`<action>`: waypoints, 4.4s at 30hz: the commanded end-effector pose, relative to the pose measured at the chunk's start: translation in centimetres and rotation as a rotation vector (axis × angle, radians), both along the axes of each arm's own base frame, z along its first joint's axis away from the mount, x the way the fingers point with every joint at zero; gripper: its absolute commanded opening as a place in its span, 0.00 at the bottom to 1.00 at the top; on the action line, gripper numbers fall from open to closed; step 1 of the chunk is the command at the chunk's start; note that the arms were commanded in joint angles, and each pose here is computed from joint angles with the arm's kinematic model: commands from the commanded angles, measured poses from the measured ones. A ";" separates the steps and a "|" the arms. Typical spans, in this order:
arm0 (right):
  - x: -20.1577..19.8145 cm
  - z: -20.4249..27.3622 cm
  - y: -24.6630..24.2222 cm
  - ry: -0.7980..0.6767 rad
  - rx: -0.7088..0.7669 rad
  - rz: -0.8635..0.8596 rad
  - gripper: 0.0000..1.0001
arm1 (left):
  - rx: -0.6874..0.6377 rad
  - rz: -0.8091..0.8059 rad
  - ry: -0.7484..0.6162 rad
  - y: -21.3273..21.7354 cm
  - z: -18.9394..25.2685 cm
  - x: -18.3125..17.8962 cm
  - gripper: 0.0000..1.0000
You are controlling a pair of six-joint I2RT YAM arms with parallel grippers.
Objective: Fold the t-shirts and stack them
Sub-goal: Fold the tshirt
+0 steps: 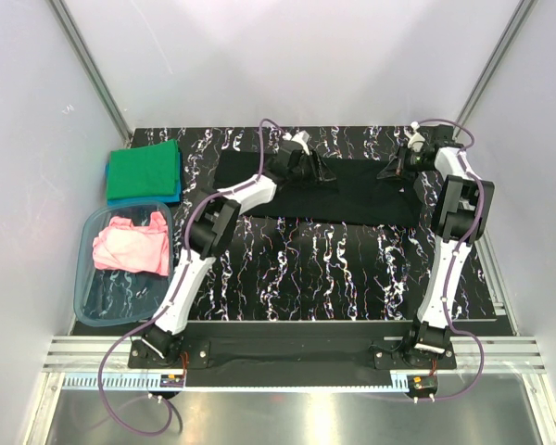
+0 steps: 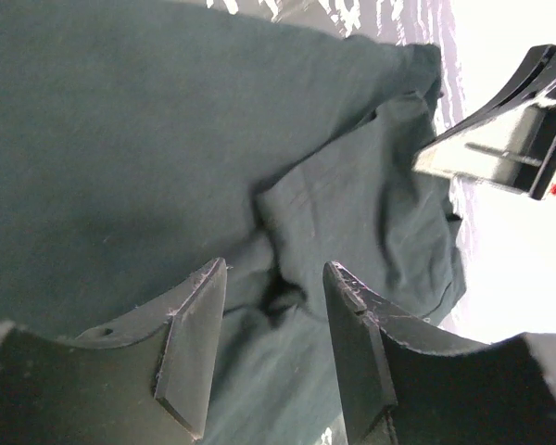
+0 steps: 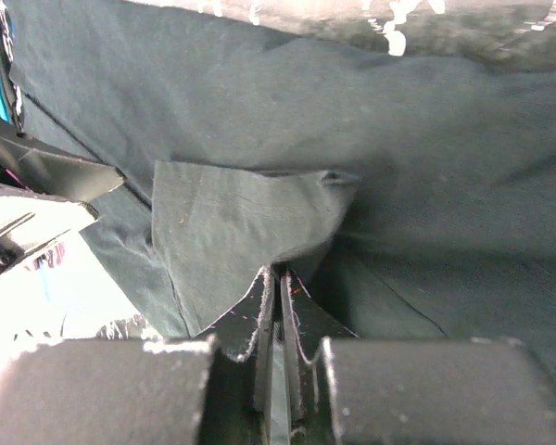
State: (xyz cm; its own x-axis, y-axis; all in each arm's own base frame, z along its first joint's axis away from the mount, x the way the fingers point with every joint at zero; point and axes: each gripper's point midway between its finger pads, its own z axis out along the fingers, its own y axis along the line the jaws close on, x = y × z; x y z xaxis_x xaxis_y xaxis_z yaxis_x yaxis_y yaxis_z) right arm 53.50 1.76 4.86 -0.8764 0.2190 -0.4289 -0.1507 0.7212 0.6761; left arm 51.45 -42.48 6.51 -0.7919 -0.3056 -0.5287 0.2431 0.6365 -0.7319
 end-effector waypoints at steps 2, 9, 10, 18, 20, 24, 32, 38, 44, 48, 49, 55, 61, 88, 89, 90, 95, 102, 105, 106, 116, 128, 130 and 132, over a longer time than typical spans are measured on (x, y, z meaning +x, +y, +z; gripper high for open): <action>0.7 2.1 0.9 -0.082 -0.003 0.041 0.09 | -0.046 0.025 -0.105 -1.9 3.5 1.7 0.51; 0.5 2.9 0.8 -0.096 -0.015 0.038 0.10 | -0.036 0.038 -0.085 -2.9 2.5 1.4 0.47; 0.6 3.3 0.8 -0.103 -0.015 0.038 0.10 | -0.030 0.046 -0.075 -2.8 2.2 1.4 0.46; 0.4 3.9 0.9 -0.120 -0.014 0.046 0.10 | -0.018 0.088 -0.020 -3.1 0.6 2.3 0.43; 0.3 3.7 1.0 -0.116 -0.014 0.046 0.10 | -0.023 0.086 -0.025 -3.4 0.9 2.3 0.43; 0.3 3.6 1.0 -0.113 -0.007 0.046 0.11 | -0.035 0.090 -0.036 -3.6 1.1 2.5 0.42; 0.4 3.8 0.9 -0.121 -0.016 0.049 0.12 | -0.069 0.070 -0.050 -4.6 1.4 2.6 0.36; 0.4 3.5 0.9 -0.116 -0.015 0.048 0.12 | -0.078 0.065 -0.049 -4.9 1.5 2.5 0.26; 0.4 3.8 0.7 -0.119 -0.027 0.042 0.12 | -0.088 0.064 -0.051 -4.9 1.9 2.6 0.00; 0.7 4.7 0.1 -0.145 -0.073 0.018 0.08 | -0.075 0.075 -0.057 -4.5 2.5 2.4 0.00; 0.6 4.8 0.1 -0.148 -0.074 0.012 0.06 | -0.080 0.094 -0.078 -4.1 4.0 2.6 0.00; 0.9 6.3 -0.1 -0.199 -0.095 0.003 0.01 | -0.071 0.136 -0.122 -2.6 5.8 2.4 0.00; 1.3 7.0 0.4 -0.236 -0.074 0.022 0.00 | -0.068 0.146 -0.125 -2.1 6.2 2.7 0.00; 1.7 10.0 -4.4 -0.068 -0.181 -0.344 0.56 | 0.087 0.266 -0.170 4.3 12.5 1.7 0.39; 1.3 10.6 -3.7 -0.064 -0.153 -0.336 0.56 | 0.127 0.275 -0.166 5.3 12.0 1.1 0.39; 1.1 11.3 -3.1 -0.064 -0.135 -0.333 0.53 | 0.159 0.281 -0.157 6.2 11.9 0.7 0.39; -1.5 8.3 0.0 0.122 -0.097 -0.349 0.11 | 0.256 0.271 -0.120 10.3 12.9 -2.2 0.37; -7.0 0.7 1.0 0.294 -0.096 -0.420 0.05 | 0.397 0.249 0.030 18.7 7.7 -6.8 0.35; -7.8 -1.8 0.3 0.307 -0.142 -0.447 0.05 | 0.476 0.308 0.087 22.8 5.1 -8.0 0.35; -7.6 -2.1 0.2 0.289 -0.145 -0.443 0.05 | 0.498 0.321 0.121 23.8 3.4 -8.7 0.36; -8.5 -3.0 -0.9 0.277 -0.234 -0.417 0.06 | 0.533 0.459 0.207 27.9 -1.0 -7.4 0.31; -7.8 -2.2 -0.3 0.249 -0.192 -0.398 0.06 | 0.613 0.580 0.237 32.0 -2.4 -7.8 0.32; -7.8 -2.2 -0.3 0.252 -0.190 -0.398 0.06 | 0.617 0.585 0.246 32.4 -2.7 -7.7 0.31; -7.9 -2.2 -0.3 0.253 -0.190 -0.398 0.06 | 0.615 0.590 0.250 32.5 -2.9 -7.7 0.31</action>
